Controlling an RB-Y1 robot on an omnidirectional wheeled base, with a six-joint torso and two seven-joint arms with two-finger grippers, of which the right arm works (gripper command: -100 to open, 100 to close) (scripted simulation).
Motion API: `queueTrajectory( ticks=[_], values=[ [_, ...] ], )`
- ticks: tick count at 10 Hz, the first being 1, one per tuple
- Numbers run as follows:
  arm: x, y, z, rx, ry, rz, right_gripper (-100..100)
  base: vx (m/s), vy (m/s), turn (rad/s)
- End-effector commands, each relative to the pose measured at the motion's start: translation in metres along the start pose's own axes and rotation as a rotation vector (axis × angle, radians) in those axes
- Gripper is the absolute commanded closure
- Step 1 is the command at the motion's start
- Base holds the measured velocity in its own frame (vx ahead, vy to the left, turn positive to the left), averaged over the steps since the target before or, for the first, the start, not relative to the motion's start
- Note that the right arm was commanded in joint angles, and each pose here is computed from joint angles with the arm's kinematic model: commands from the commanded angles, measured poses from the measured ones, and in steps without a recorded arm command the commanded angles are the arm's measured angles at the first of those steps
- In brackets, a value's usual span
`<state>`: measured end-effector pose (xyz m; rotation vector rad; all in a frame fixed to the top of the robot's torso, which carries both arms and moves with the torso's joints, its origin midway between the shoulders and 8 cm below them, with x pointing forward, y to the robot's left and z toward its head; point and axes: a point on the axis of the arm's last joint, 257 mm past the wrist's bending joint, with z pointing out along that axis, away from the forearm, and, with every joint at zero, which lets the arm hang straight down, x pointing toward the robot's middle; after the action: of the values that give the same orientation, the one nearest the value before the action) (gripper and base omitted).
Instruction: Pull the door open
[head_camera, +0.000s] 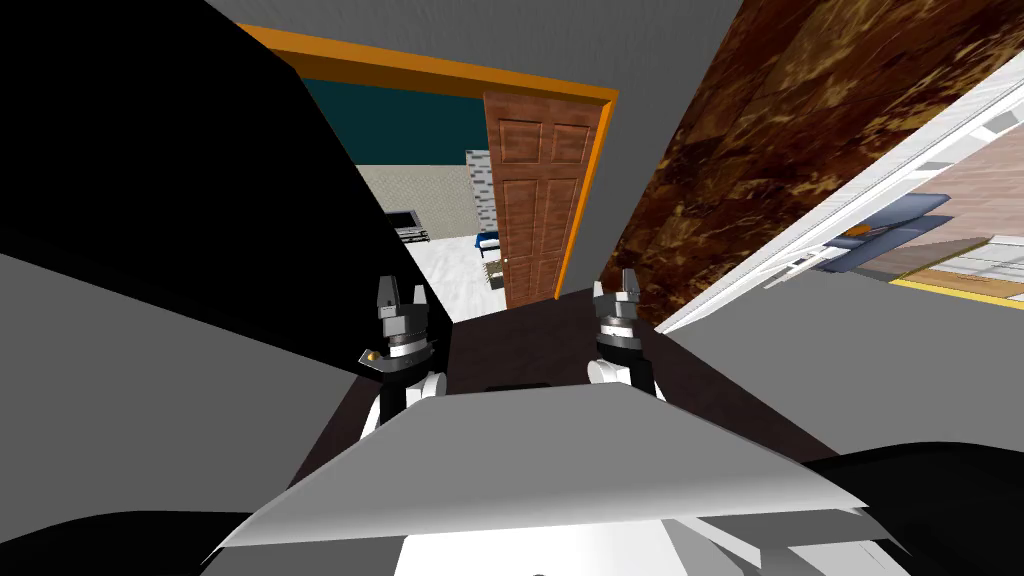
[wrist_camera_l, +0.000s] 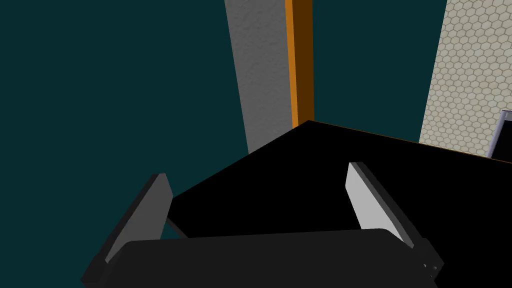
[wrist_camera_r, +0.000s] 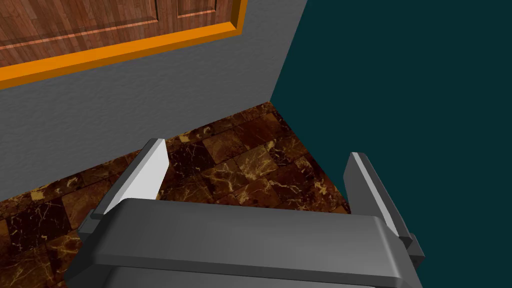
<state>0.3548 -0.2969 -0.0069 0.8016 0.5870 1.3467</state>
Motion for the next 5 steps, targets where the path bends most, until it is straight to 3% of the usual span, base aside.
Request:
queueTrajectory(
  ticks=[1,5],
  values=[
    [0.0,-0.013,-0.0029,0.02,0.009,0.003,-100,0.08,0.023,0.093],
    [0.0,-0.038,-0.0095,0.06,0.021,0.009,-100,0.16,0.032,0.073]
  ],
)
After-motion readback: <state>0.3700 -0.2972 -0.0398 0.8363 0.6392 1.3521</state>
